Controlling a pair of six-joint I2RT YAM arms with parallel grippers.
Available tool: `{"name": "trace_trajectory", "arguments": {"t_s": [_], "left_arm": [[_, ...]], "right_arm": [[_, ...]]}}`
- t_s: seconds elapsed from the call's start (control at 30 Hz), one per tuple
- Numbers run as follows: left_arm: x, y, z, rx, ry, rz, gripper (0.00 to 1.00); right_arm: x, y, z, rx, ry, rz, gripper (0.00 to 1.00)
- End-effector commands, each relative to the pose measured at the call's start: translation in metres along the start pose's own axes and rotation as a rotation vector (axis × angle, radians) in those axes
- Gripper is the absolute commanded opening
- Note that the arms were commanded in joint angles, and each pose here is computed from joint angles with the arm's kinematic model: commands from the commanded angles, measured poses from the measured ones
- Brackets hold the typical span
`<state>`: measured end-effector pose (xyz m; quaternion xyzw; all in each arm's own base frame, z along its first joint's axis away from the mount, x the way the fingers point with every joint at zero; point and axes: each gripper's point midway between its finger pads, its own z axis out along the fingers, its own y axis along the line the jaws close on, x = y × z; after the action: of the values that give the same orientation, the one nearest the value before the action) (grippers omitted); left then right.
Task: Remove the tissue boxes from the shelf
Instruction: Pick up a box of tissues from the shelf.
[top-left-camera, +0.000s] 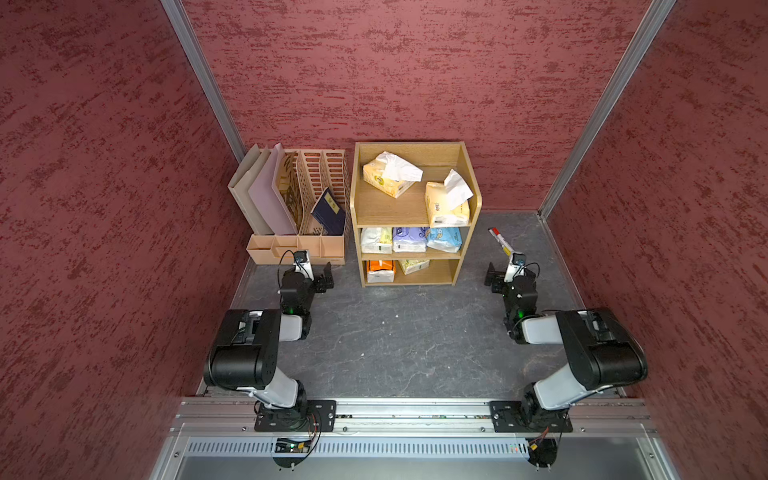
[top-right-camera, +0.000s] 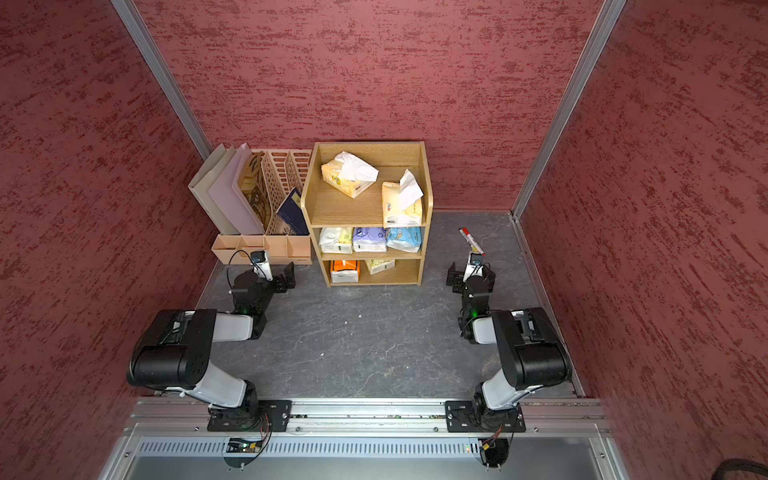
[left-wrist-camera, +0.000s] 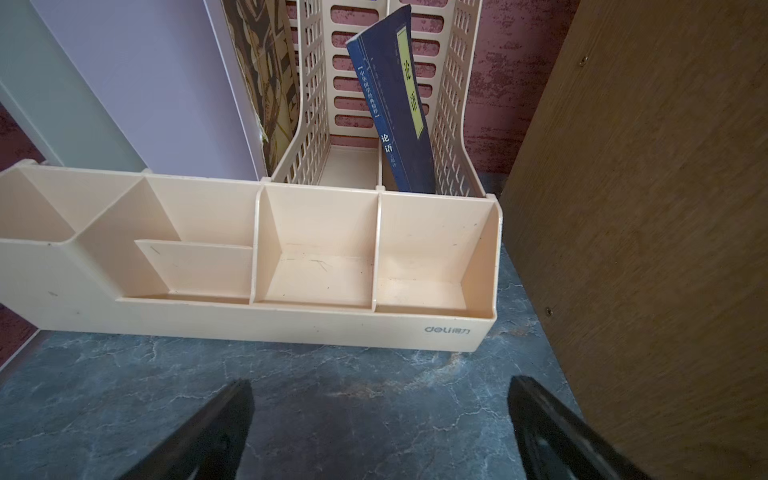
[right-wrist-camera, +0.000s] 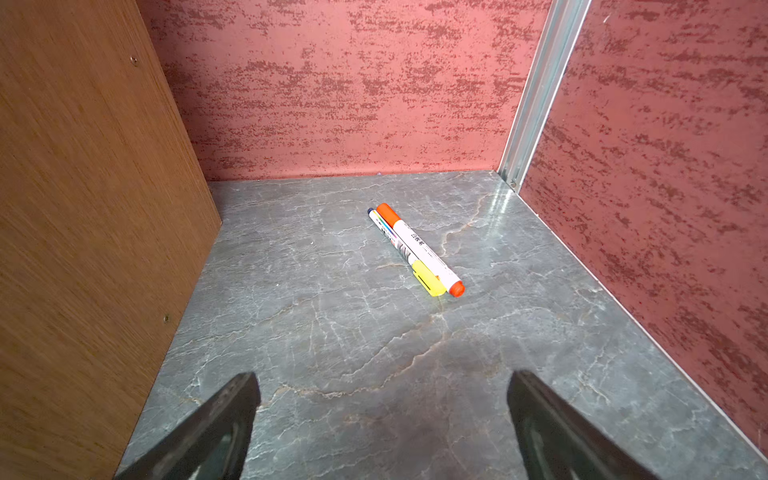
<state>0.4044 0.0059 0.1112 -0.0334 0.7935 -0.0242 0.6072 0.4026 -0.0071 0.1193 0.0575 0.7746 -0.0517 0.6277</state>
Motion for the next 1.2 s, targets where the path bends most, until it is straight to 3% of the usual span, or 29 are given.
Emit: {"name": "trace_trajectory", "arguments": {"t_s": [0.0,0.67,0.83,0.97,1.07,1.17], "left_arm": [[-0.003,0.001,-0.003,0.003,-0.010,0.009,1.00],[-0.004,0.001,-0.005,0.004,-0.018,0.004,1.00],[-0.033,0.020,-0.028,-0.115,-0.065,-0.043,1.00],[-0.051,0.026,-0.049,-0.181,0.034,-0.103,1.00],[-0.071,0.024,-0.068,-0.212,0.120,-0.140,1.00],[-0.096,0.022,-0.091,-0.250,0.138,-0.217,1.00]], "right_arm": [[0.001,-0.001,-0.003,-0.006,0.004,-0.004,0.99],[0.000,0.000,-0.002,-0.012,0.004,0.000,0.98],[-0.001,-0.001,-0.003,-0.010,0.000,-0.002,0.98],[-0.019,-0.003,-0.010,0.030,-0.005,-0.014,0.98],[-0.042,-0.018,-0.016,0.132,0.129,0.037,0.99],[-0.056,-0.024,-0.028,0.180,0.267,0.070,0.99]]}}
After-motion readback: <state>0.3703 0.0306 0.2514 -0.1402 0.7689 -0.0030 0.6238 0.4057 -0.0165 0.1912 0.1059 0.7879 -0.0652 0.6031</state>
